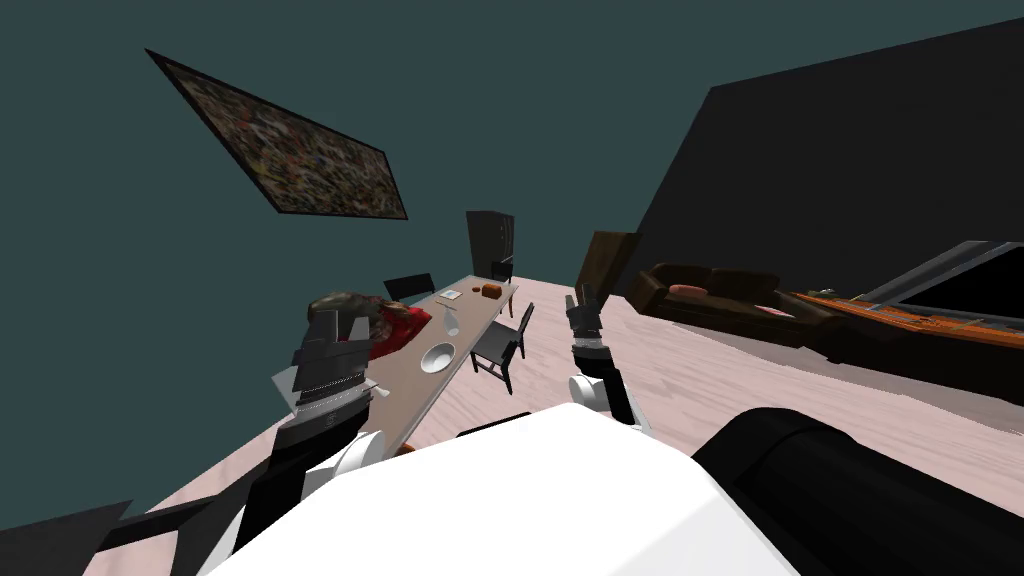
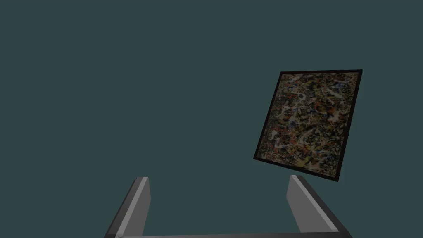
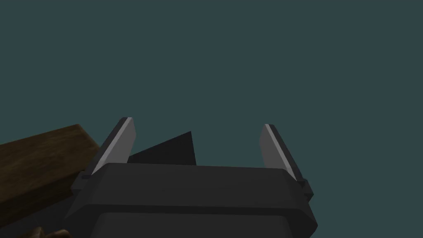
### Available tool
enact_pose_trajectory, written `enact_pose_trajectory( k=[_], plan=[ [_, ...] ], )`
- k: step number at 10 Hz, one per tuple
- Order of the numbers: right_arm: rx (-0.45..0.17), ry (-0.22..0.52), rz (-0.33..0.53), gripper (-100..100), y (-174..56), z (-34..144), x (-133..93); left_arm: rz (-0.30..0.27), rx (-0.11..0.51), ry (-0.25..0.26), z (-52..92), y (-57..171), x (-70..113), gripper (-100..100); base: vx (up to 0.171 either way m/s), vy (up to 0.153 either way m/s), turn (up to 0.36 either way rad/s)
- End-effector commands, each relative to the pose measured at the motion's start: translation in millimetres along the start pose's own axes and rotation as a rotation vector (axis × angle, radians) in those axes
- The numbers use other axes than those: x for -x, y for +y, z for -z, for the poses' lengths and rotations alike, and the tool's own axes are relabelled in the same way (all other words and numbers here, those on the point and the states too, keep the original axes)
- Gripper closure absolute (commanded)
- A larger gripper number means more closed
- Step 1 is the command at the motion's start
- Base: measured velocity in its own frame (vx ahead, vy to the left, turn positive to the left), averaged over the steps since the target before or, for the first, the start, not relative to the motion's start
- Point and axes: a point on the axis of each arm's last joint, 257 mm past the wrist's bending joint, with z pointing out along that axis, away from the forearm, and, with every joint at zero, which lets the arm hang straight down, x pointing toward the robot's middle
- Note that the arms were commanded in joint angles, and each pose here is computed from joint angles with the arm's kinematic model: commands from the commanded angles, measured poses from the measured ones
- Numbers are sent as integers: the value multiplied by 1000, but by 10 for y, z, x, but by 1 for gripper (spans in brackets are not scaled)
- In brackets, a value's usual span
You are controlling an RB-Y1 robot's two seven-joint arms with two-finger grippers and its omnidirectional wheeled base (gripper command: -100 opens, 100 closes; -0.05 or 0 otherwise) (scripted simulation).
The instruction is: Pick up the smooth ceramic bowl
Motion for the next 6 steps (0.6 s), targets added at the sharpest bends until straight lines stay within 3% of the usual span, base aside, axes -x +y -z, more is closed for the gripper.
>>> enact_pose_trajectory(
  k=[1, 6],
  plan=[
    [0, 0, 0, 0, 0, 0, 0, 0, 48, 14, 25, 204, -10, -100, -23, -13, -132],
    [0, 0, 0, 0, 0, -1, 0, 1, 200, 35, 131, 839, 18, -100, -64, -12, -128]
  ],
)
